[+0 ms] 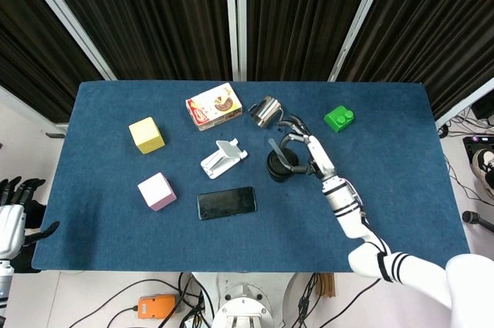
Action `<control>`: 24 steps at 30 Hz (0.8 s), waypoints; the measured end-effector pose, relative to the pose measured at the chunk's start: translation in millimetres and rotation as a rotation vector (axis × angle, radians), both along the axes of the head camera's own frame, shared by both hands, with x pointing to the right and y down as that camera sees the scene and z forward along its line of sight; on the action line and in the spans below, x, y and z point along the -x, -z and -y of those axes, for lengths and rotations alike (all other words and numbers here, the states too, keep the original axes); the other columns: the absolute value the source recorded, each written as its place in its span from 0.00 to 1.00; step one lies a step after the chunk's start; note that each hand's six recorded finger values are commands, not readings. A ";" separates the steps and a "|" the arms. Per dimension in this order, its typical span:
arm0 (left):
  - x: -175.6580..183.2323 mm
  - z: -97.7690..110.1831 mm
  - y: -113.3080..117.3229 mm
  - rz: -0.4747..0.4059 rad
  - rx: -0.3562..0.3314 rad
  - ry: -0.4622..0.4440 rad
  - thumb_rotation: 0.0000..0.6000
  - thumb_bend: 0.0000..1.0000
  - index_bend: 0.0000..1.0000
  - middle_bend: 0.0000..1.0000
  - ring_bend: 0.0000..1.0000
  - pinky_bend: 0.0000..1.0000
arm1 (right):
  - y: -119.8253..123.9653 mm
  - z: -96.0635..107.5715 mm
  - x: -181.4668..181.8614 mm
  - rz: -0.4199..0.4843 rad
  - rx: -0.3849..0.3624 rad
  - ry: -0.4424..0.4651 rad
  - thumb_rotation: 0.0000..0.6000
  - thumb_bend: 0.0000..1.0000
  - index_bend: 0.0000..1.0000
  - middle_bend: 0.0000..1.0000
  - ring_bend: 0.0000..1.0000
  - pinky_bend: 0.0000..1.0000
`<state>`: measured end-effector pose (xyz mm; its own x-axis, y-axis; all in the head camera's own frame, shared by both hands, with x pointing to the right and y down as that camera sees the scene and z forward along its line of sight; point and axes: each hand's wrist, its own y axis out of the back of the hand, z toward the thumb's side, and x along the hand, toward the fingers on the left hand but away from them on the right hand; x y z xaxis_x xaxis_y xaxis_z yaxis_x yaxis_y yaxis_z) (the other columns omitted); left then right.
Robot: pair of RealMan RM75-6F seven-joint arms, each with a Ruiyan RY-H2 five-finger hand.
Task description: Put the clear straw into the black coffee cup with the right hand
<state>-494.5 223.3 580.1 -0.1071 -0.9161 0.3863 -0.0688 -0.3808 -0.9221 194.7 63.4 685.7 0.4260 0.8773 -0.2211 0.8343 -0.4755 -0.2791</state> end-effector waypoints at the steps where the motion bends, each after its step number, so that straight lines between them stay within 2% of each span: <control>1: 0.1 -0.1 -0.2 -0.001 0.000 0.000 1.00 0.09 0.18 0.16 0.06 0.01 | -1.1 -0.5 0.0 0.001 0.003 0.000 1.00 0.63 0.69 0.27 0.06 0.09; 3: 0.2 -0.3 -0.8 -0.001 0.001 0.000 1.00 0.09 0.18 0.16 0.06 0.01 | -2.5 -1.1 -0.1 0.003 0.006 0.001 1.00 0.63 0.65 0.27 0.06 0.07; 6: 0.3 0.0 -1.6 -0.002 0.002 -0.001 1.00 0.09 0.18 0.16 0.06 0.01 | -3.5 -2.5 -0.3 0.008 0.009 0.003 1.00 0.62 0.53 0.27 0.02 0.01; 11: -0.2 0.7 -2.6 -0.005 0.001 -0.003 1.00 0.09 0.18 0.16 0.06 0.01 | -3.8 -4.5 -3.2 0.008 0.008 0.006 1.00 0.42 0.34 0.23 0.00 0.00; 18: -1.5 1.9 -3.5 -0.007 0.001 -0.009 1.00 0.09 0.17 0.16 0.06 0.01 | 1.4 -4.8 -11.0 0.011 -0.004 0.000 1.00 0.39 0.22 0.20 0.00 0.00; 24: -1.9 3.8 -3.5 -0.008 0.000 -0.015 1.00 0.09 0.17 0.16 0.06 0.01 | 22.8 -0.6 -34.5 -0.066 -0.102 0.002 1.00 0.39 0.15 0.17 0.00 0.00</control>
